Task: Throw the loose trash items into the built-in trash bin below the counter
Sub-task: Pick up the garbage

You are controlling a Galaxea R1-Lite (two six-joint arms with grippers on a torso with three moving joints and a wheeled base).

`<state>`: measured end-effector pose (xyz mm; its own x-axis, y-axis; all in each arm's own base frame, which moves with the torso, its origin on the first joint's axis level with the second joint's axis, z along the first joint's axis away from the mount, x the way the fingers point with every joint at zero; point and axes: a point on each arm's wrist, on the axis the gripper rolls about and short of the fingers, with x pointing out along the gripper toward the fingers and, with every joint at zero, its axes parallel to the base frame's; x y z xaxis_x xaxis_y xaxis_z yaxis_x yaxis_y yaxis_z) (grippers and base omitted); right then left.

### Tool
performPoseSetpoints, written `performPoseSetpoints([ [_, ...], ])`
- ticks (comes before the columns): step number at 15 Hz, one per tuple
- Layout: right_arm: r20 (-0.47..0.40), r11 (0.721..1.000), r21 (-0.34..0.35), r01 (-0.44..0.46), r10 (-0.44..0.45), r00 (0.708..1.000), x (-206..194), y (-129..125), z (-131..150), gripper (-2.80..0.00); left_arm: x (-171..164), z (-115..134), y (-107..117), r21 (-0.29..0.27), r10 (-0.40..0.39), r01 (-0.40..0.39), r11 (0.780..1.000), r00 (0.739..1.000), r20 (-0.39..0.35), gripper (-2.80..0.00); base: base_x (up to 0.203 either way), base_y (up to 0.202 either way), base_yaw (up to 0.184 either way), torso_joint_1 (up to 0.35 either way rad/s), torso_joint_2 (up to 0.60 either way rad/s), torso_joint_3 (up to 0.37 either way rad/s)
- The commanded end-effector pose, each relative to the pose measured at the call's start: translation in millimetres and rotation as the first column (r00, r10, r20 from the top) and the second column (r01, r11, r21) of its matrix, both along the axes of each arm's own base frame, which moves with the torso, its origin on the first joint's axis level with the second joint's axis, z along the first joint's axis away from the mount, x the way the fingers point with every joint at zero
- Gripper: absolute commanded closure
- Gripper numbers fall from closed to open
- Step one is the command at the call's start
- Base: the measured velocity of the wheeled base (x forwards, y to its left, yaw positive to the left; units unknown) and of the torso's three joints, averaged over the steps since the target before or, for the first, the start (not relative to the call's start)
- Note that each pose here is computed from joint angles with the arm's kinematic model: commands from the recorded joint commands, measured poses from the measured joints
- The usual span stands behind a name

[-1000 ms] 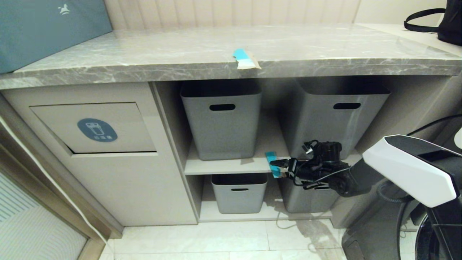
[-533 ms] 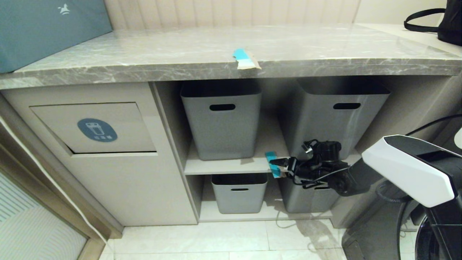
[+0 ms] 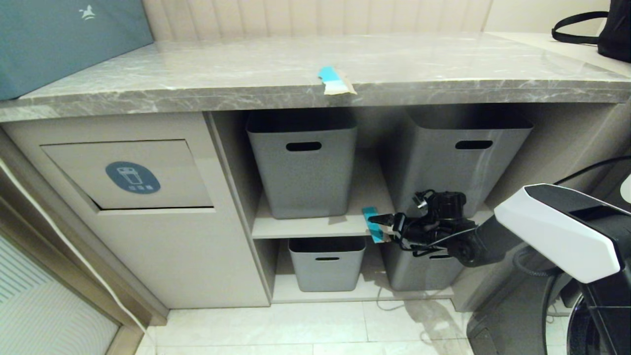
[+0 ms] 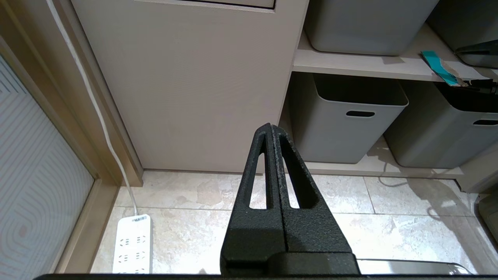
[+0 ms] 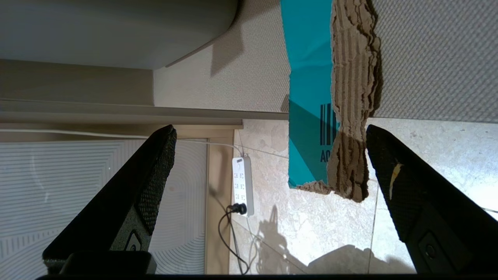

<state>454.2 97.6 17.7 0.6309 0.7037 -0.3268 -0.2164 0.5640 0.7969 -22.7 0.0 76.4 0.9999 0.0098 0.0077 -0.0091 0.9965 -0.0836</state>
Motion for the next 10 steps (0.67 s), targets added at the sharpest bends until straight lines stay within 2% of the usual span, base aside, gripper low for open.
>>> performPoseSetpoints([
  [1,0.003,1.0,0.004,-0.004,0.004,1.0,0.2,1.0,0.3,-2.8,0.3,-0.8,0.0,-0.001,0.001,-0.001,1.0,1.0,-0.003,0.0,0.0,0.0,0.0,0.0,0.0,0.0],
  [3,0.003,1.0,0.005,-0.004,0.004,1.0,0.7,1.1,0.2,-2.8,0.3,-0.8,0.0,-0.001,0.001,-0.001,1.0,1.0,-0.003,0.0,0.0,0.0,0.0,0.0,0.0,0.0],
  [4,0.001,1.0,0.007,-0.003,0.003,1.0,0.9,1.2,0.5,0.0,0.3,-0.8,0.0,-0.001,0.001,-0.001,1.0,1.0,-0.003,0.0,0.0,0.0,0.0,0.0,0.0,0.0],
  [10,0.002,1.0,0.008,-0.003,0.003,1.0,0.3,1.1,1.8,0.0,0.3,-0.8,0.0,-0.001,0.001,-0.001,1.0,1.0,-0.003,0.0,0.0,0.0,0.0,0.0,0.0,0.0],
])
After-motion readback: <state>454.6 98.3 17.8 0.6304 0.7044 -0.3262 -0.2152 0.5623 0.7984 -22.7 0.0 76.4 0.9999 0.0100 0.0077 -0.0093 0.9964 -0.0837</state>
